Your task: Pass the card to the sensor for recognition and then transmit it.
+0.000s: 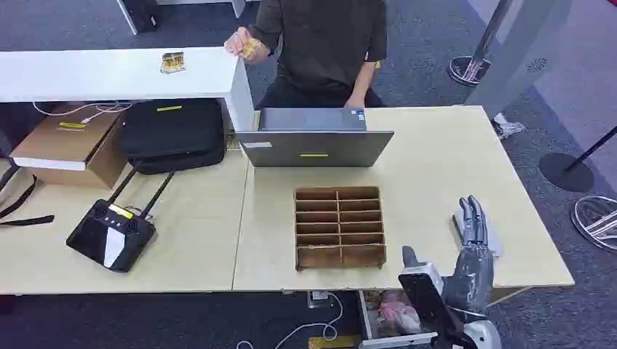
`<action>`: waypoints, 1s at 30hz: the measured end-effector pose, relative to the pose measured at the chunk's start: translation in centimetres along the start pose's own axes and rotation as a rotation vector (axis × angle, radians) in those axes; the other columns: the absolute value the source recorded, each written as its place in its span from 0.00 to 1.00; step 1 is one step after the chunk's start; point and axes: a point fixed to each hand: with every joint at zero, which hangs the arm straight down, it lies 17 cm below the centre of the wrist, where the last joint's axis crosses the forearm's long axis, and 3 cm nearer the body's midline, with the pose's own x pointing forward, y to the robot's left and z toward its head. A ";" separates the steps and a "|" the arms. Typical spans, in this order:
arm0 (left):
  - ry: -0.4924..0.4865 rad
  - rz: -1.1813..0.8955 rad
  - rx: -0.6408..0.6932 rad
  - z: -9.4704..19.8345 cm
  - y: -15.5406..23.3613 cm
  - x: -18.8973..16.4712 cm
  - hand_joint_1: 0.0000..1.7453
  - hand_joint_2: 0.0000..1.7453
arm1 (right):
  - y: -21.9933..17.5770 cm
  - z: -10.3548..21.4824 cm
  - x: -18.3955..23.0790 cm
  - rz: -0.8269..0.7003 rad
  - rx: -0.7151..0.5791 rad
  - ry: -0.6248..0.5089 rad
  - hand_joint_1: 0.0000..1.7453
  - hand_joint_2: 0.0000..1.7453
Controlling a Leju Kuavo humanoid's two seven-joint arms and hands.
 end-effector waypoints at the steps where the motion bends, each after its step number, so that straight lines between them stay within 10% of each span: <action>1: 0.000 0.000 0.000 0.0 0.0 0.0 0.00 0.00 | 0.0 0.0 0.0 0.001 0.000 -0.001 0.00 1.00; 11: -0.019 -0.029 -0.020 0.0 -0.4 0.4 0.00 0.00 | 0.9 -1.9 1.2 -0.033 0.033 -0.051 0.00 1.00; 22: -0.065 -0.092 -0.188 -0.4 -4.7 3.4 0.00 0.00 | 7.8 -17.6 3.5 0.032 0.144 -0.162 0.00 1.00; 30: -0.073 -0.096 -0.203 -0.4 -5.2 3.9 0.00 0.00 | 11.3 -21.5 6.5 0.050 0.234 -0.201 0.00 1.00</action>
